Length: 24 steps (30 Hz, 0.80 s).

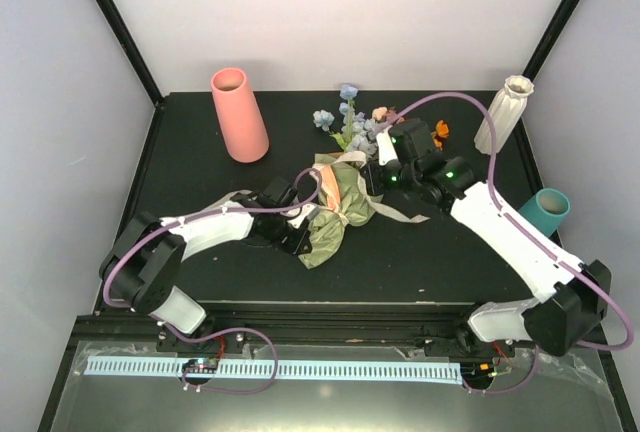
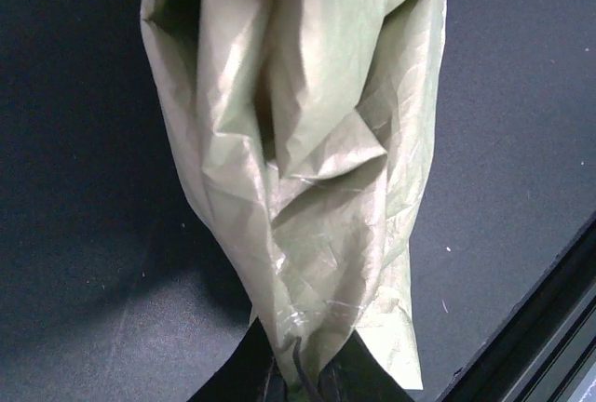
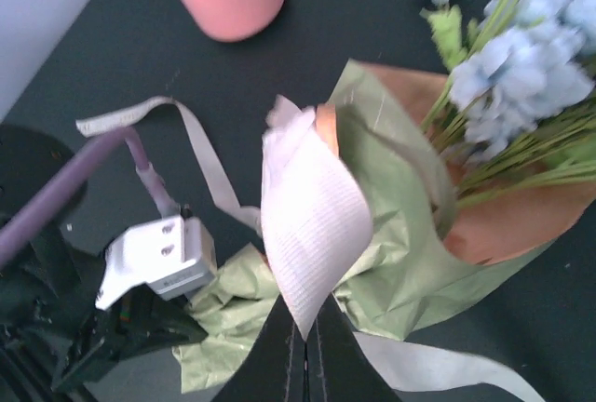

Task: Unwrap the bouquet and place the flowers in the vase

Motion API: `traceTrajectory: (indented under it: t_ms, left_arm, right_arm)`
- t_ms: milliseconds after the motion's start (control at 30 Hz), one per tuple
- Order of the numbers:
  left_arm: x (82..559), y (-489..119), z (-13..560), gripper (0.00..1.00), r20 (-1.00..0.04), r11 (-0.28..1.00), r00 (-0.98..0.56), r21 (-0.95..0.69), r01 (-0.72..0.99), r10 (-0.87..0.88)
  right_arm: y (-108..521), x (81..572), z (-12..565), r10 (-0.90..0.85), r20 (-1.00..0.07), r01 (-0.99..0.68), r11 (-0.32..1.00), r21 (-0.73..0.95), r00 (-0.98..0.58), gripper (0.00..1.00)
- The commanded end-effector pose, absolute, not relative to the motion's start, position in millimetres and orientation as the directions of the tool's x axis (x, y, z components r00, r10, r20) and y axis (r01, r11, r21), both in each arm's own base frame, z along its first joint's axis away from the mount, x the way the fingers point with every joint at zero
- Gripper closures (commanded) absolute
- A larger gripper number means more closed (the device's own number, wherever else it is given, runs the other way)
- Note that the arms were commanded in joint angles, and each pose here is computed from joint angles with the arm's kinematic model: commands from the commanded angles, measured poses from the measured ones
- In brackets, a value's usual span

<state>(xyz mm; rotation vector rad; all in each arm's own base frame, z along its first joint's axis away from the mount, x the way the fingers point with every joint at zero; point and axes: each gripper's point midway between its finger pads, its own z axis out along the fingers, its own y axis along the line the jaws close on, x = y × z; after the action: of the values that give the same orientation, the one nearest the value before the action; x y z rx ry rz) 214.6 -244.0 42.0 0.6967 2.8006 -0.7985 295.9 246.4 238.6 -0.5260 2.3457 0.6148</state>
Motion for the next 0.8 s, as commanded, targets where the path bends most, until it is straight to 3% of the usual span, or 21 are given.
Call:
traceTrajectory:
  t_ms: [0,233,367,500,600,767]
  left_arm:
    - [214.5,-244.1,53.2,0.93,-0.308,0.741,-0.865,-0.448,0.5,0.397]
    - [211.1,-239.8,52.5,0.93,-0.304,0.749,-0.867,-0.441,0.495,0.394]
    - [211.2,-238.6,55.2,0.89,-0.306,0.752,-0.867,-0.435,0.495,0.394]
    - [212.7,-235.5,67.4,0.79,-0.331,0.756,-0.859,-0.417,0.504,0.39]
    - [212.0,-231.8,74.5,0.72,-0.348,0.761,-0.855,-0.406,0.506,0.384]
    - [209.2,-223.6,88.0,0.59,-0.365,0.777,-0.856,-0.387,0.497,0.366]
  right_arm:
    - [225.4,304.3,280.0,-0.119,-0.726,-0.425,0.869,0.254,-0.678,0.98]
    - [188.9,304.9,336.5,0.005,-0.828,-0.314,0.924,0.219,-0.561,0.98]
    - [168.6,292.4,330.1,0.004,-0.838,-0.279,0.942,0.185,-0.545,0.98]
    - [171.6,275.2,312.4,-0.036,-0.813,-0.335,0.921,0.199,-0.581,0.98]
    - [203.5,262.1,323.1,-0.052,-0.81,-0.484,0.824,0.296,-0.584,0.98]
    - [272.5,243.6,369.9,-0.047,-0.823,-0.722,0.512,0.466,-0.566,0.96]
